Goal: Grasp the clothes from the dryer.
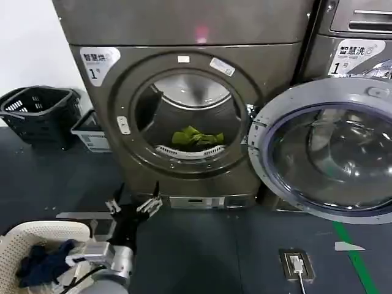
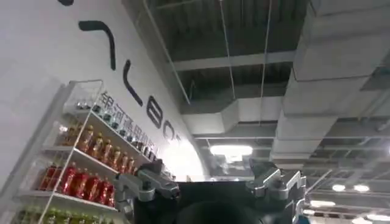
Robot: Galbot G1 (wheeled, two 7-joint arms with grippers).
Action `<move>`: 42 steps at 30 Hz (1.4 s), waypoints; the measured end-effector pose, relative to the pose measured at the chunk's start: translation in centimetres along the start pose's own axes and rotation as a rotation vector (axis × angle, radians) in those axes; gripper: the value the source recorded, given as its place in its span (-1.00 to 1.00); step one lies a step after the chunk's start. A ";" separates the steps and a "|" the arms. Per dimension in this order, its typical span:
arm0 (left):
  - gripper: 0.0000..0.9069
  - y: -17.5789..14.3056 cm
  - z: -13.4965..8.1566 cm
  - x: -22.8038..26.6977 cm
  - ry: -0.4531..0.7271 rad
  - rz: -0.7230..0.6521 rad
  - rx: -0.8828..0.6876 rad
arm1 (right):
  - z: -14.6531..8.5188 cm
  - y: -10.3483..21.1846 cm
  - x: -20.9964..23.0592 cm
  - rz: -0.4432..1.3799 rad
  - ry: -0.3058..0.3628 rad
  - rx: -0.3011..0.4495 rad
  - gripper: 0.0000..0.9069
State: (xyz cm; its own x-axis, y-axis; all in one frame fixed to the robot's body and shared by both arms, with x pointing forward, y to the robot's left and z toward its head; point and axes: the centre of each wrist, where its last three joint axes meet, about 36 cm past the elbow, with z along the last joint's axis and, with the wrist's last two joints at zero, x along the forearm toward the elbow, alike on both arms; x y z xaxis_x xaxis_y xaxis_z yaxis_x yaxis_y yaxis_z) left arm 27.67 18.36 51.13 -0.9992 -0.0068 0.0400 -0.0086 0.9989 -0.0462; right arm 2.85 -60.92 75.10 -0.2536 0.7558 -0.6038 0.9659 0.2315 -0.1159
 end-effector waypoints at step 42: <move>1.00 -0.1 -0.5 0.1 -0.020 0.006 -0.007 | 0.3 -1.0 0.2 0.019 -0.095 -0.030 1.00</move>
State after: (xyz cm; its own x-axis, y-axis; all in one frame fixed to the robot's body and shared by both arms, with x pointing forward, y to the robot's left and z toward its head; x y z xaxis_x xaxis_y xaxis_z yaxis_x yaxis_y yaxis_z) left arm 27.63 18.30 51.60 -0.9998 -0.0014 0.0199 -0.0022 0.9992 -0.0396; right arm 1.90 -61.17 74.89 -0.2273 0.6988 -0.6782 0.9682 0.2368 -0.0805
